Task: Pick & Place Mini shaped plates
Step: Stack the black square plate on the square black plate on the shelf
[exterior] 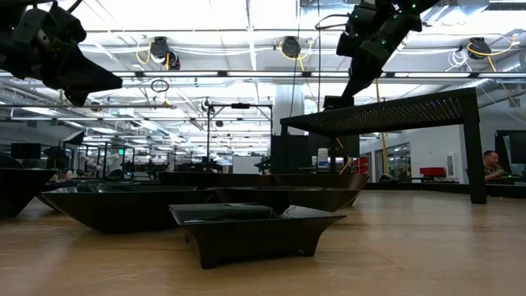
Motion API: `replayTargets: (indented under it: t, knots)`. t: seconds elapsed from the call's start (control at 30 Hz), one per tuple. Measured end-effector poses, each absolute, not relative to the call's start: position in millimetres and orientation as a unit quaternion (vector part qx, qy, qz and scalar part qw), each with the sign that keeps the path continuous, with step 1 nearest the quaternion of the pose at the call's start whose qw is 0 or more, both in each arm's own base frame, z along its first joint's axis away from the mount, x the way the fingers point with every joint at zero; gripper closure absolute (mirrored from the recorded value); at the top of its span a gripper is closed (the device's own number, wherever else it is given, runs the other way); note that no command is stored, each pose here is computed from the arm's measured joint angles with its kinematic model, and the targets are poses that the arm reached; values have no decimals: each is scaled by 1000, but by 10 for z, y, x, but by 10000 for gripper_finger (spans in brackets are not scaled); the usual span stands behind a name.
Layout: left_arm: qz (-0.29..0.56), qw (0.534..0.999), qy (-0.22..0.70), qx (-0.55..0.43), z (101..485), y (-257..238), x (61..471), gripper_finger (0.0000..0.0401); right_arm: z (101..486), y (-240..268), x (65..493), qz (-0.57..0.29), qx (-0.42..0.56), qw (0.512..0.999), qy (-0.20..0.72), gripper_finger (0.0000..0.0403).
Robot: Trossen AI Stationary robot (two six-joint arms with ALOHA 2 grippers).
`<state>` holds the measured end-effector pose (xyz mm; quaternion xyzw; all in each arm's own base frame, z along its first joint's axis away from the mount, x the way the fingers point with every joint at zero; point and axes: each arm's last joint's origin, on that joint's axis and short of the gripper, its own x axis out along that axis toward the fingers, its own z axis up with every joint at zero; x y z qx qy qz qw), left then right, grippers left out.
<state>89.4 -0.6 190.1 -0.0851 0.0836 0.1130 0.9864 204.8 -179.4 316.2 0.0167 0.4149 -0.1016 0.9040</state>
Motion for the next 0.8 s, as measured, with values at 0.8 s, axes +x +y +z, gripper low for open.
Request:
replayTargets:
  t: [0.8]
  knots:
    - [113, 986, 84, -85, 1901, -6, 894, 366, 3194, -1787, 2106, -103, 5, 913, 394, 291]
